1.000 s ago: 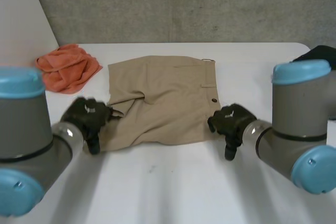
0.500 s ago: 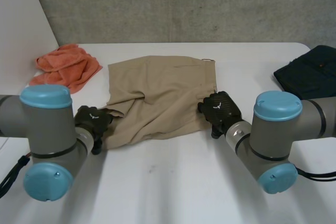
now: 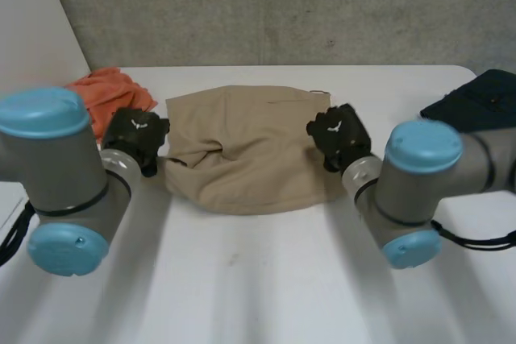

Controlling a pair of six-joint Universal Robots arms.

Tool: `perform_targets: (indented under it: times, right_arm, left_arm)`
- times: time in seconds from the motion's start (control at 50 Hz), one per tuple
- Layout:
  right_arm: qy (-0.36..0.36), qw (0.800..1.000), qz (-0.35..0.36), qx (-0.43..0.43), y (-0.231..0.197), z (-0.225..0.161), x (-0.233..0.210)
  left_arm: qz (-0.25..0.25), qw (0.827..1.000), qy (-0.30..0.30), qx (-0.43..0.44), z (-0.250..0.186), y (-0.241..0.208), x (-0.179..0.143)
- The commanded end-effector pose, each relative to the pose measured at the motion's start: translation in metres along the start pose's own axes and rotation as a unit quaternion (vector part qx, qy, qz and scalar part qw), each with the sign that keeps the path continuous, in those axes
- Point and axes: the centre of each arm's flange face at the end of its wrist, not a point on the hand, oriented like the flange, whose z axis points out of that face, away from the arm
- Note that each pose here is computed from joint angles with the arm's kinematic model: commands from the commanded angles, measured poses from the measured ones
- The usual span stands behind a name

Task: Fold the laundry.

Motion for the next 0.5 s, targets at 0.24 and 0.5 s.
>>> perform_targets:
  times: [0.24,0.5]
  right_arm:
    - [-0.12,0.979,0.066,-0.153,0.003,-0.049,0.007]
    - [-0.116,0.987,0.043,-0.107,0.021,-0.032,-0.02]
  left_arm:
    - [-0.012,1.0,0.004,-0.027,0.009,-0.002,-0.004]
    - [-0.018,1.0,-0.012,-0.017,0.019,-0.008,-0.012]
